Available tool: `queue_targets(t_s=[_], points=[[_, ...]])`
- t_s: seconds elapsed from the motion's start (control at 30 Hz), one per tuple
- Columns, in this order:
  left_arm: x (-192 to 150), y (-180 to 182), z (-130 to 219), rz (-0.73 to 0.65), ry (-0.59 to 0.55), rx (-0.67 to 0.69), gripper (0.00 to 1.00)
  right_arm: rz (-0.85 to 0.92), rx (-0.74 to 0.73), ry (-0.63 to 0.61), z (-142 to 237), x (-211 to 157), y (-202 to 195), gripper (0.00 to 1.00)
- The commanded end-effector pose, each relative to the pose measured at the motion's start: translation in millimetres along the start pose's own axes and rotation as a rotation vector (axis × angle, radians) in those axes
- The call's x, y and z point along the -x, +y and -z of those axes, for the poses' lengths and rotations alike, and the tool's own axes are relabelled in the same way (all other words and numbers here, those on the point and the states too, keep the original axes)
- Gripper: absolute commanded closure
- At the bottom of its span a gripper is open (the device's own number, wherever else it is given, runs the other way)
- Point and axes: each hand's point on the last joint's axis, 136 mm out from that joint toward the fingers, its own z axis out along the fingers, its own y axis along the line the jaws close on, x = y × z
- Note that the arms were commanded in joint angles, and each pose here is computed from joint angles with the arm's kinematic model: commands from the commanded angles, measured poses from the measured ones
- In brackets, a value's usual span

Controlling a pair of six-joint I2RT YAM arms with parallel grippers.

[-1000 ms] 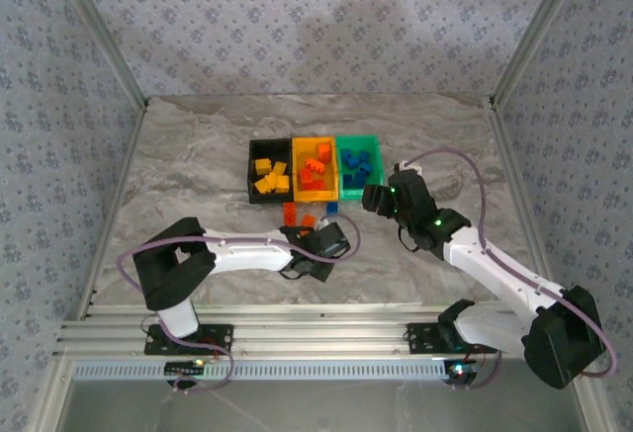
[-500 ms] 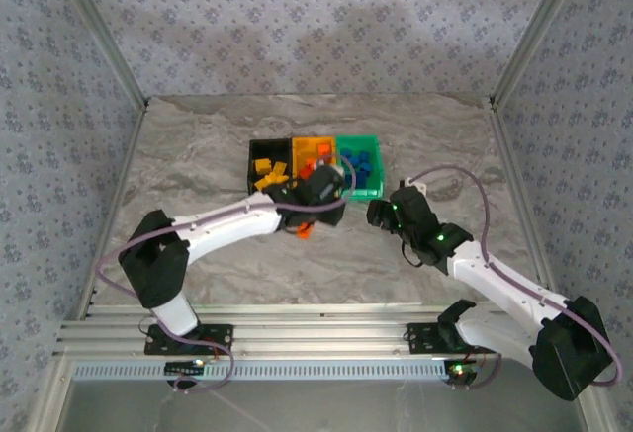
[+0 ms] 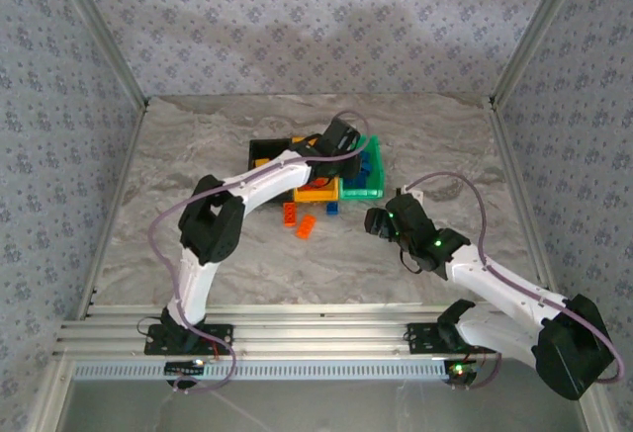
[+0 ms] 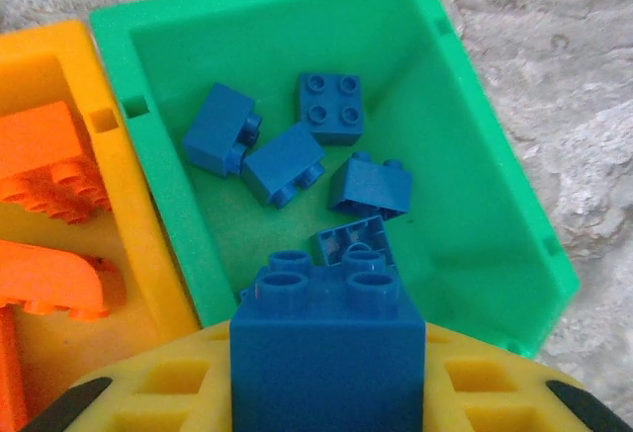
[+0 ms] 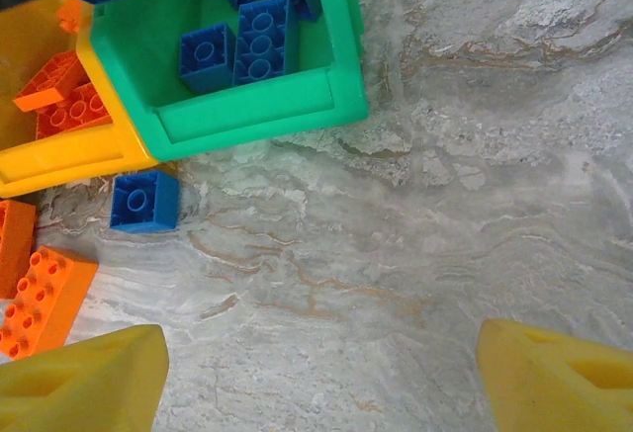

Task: Sort the legos into containers by color

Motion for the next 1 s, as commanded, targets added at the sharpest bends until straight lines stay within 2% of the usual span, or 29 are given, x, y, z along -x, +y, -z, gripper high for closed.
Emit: queue_targets(t_s=[0.0,0.13,0.2,0.37,0.43,0.67,0.8,0.97], points=[[21,-12,8,-0.007,-0.021,-0.037,0.59,-0.003,-0.007,0.003,-2,-4,-1,0.16],[37,-20,23,0.022,-0.06,-0.081,0.35,0.008,0.009,0.02,-6,-8,6,0.16],[44,-24,37,0.03,-0.086,-0.104,0.27,0.011,0.021,0.028,-7,-9,10,0.16],[48,-25,87,0.065,-0.16,-0.162,0.15,0.037,0.066,0.041,-10,-10,28,0.15],[40,-21,109,0.088,-0.187,-0.192,0.12,0.054,0.077,0.047,-14,-12,37,0.15],[-39,29,159,0.183,-0.193,-0.168,0.06,0.103,0.097,0.057,-36,-18,74,0.15],[-86,63,179,0.223,-0.184,-0.109,0.01,0.115,0.075,0.072,-61,-18,88,0.16],[-131,94,199,0.289,-0.182,-0.077,0.01,0.139,0.028,0.097,-96,-17,98,0.2]])
